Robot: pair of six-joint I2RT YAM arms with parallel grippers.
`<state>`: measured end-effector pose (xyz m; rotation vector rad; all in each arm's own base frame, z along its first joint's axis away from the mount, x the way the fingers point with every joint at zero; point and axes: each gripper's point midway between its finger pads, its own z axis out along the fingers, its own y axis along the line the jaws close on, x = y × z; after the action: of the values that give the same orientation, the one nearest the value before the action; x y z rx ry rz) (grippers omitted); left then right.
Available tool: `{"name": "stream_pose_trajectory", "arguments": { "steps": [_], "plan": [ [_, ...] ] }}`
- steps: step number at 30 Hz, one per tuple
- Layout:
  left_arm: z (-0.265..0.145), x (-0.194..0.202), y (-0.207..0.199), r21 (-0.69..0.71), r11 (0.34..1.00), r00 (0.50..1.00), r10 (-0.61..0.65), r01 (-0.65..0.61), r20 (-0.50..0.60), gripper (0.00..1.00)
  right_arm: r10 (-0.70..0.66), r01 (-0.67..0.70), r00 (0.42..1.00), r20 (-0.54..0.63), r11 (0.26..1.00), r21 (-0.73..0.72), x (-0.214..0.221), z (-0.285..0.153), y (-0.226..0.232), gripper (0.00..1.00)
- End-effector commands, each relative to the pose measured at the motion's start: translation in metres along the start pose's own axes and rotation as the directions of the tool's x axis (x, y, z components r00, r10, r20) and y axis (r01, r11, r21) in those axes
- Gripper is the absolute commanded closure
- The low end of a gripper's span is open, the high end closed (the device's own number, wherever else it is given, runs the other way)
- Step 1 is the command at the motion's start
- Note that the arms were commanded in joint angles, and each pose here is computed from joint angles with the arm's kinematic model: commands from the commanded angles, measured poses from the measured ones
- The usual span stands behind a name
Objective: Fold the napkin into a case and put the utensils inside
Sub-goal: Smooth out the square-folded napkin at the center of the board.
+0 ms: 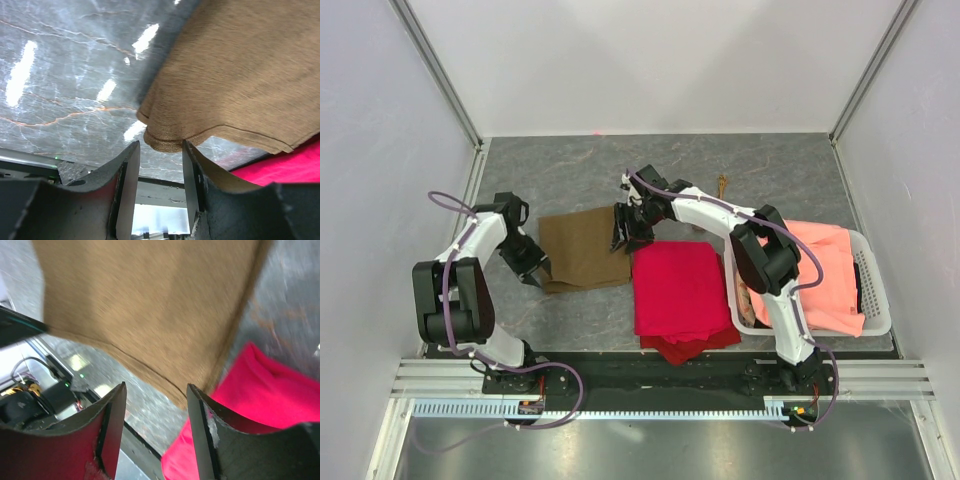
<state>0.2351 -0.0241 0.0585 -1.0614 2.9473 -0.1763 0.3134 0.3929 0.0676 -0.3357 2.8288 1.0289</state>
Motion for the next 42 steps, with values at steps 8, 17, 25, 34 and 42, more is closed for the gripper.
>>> {"name": "stream_pose_trajectory", "arguments": {
  "steps": [8,17,25,34,42],
  "plan": [
    [0.015,-0.003,0.013,0.051,0.999,0.999,-0.007,0.009,-0.042,0.61,-0.040,0.050,0.995,0.096,0.994,-0.102,-0.045,0.039,0.038,0.54],
    [0.021,-0.013,0.033,0.037,0.999,0.998,-0.038,0.039,-0.049,0.65,-0.047,0.061,0.994,0.094,0.987,-0.151,-0.046,0.103,0.044,0.60],
    [0.001,-0.029,0.029,0.109,0.992,0.998,-0.058,0.058,-0.003,0.64,0.011,0.014,0.993,0.116,0.978,-0.209,-0.057,0.098,0.070,0.61],
    [-0.036,-0.029,0.029,0.178,0.977,0.987,-0.135,0.118,0.089,0.53,0.023,-0.011,0.989,0.148,0.996,-0.084,-0.062,0.000,0.077,0.35],
    [-0.013,-0.025,0.012,0.315,0.929,0.981,-0.187,0.195,-0.056,0.55,0.229,-0.229,0.969,0.091,0.973,-0.005,-0.018,-0.012,0.049,0.34]
  ]
}}
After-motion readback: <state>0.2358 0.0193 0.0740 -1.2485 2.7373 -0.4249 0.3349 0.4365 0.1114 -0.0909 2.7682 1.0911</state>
